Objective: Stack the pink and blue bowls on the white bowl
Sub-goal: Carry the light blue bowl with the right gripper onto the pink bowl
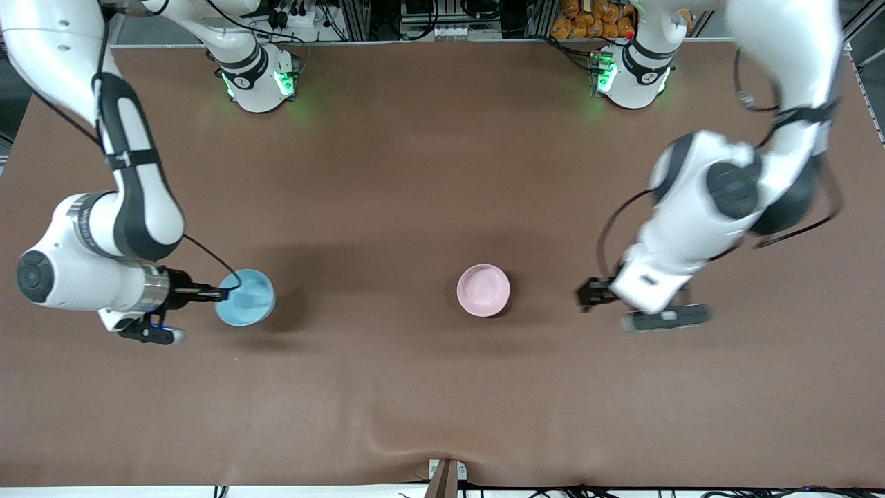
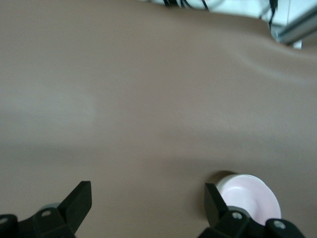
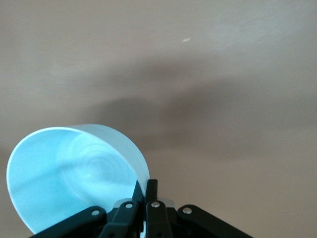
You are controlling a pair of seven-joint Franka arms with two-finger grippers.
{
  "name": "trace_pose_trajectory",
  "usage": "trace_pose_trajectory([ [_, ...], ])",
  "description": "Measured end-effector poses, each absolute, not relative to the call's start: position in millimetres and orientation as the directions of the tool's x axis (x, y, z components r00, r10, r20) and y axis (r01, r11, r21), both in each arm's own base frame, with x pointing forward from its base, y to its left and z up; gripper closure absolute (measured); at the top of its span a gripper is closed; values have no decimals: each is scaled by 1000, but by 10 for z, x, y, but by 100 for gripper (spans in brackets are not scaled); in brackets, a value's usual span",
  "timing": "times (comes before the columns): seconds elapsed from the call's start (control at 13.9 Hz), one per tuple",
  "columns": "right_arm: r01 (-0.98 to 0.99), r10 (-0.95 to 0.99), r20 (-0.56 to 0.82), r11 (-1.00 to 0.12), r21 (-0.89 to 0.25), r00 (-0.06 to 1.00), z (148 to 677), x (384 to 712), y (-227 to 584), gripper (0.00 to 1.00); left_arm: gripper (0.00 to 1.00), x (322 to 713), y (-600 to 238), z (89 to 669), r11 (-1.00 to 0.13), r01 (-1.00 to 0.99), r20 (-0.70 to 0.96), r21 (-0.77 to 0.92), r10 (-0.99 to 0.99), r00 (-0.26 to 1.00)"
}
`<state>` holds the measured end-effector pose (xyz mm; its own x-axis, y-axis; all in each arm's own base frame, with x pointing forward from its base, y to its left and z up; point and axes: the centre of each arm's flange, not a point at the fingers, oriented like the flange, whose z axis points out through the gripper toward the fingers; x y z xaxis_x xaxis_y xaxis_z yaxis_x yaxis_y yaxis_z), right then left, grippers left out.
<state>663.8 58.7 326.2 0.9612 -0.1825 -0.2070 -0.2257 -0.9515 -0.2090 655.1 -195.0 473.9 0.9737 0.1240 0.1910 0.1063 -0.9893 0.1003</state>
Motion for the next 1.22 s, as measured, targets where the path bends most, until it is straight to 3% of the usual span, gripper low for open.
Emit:
trace_pose_trajectory([
  [0.36, -404, -349, -255, -889, -215, 902, 3607, 6524, 2095, 97, 0, 6298, -1554, 5712, -989, 139, 216, 50, 146, 965],
  [0.65, -568, -519, -251, -798, -199, 817, 3473, 6370, 3372, 97, 0, 6247, -1501, 5744, -988, 150, 169, 25, 152, 974],
  [0.94, -642, -608, -209, -712, -283, 766, 3080, 6086, 4491, 97, 0, 6195, -1499, 5748, -988, 151, 126, 5, 151, 980],
  [1.22, -655, -616, -222, -706, -268, 756, 2740, 5851, 4989, 97, 0, 6112, -1498, 5867, -988, 152, 115, -7, 150, 982],
])
